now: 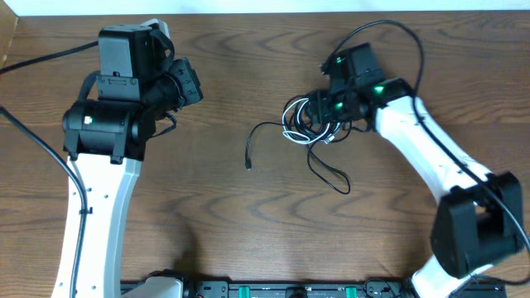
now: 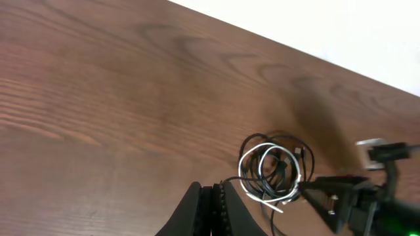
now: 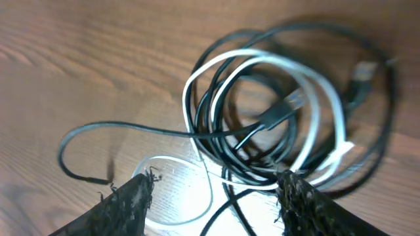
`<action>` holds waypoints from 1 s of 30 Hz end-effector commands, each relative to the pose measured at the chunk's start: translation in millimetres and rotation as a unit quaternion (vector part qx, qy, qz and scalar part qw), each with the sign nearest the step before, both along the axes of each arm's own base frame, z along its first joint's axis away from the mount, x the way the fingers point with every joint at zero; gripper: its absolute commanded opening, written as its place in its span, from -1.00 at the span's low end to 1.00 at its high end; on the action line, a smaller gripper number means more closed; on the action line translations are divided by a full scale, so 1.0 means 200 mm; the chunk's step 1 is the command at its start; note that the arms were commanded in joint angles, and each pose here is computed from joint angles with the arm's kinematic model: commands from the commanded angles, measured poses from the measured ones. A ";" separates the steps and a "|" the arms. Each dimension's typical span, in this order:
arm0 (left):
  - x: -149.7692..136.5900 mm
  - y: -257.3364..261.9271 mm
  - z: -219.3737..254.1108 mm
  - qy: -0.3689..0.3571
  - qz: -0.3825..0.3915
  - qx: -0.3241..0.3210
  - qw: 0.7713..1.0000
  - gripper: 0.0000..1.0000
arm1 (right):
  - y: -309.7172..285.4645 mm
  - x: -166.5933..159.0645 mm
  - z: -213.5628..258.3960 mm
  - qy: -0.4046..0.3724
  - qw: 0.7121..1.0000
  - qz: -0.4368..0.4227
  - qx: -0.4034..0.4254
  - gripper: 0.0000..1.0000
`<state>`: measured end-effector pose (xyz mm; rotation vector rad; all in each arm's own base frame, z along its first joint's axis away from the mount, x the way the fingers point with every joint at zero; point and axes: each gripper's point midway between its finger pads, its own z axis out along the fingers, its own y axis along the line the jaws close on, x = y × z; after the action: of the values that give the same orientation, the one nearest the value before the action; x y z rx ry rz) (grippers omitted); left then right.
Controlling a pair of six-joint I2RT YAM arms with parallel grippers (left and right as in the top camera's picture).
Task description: Untangle cables
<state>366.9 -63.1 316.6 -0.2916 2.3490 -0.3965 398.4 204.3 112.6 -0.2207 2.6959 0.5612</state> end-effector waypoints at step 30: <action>0.00 0.06 -0.01 0.001 0.016 0.029 0.999 -0.85 | 0.26 -0.22 -0.24 0.017 0.964 0.261 0.053 -0.35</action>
<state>367.4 -55.0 314.4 -0.3075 2.3501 -0.3364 355.9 252.6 65.1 -0.9442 2.6128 0.8265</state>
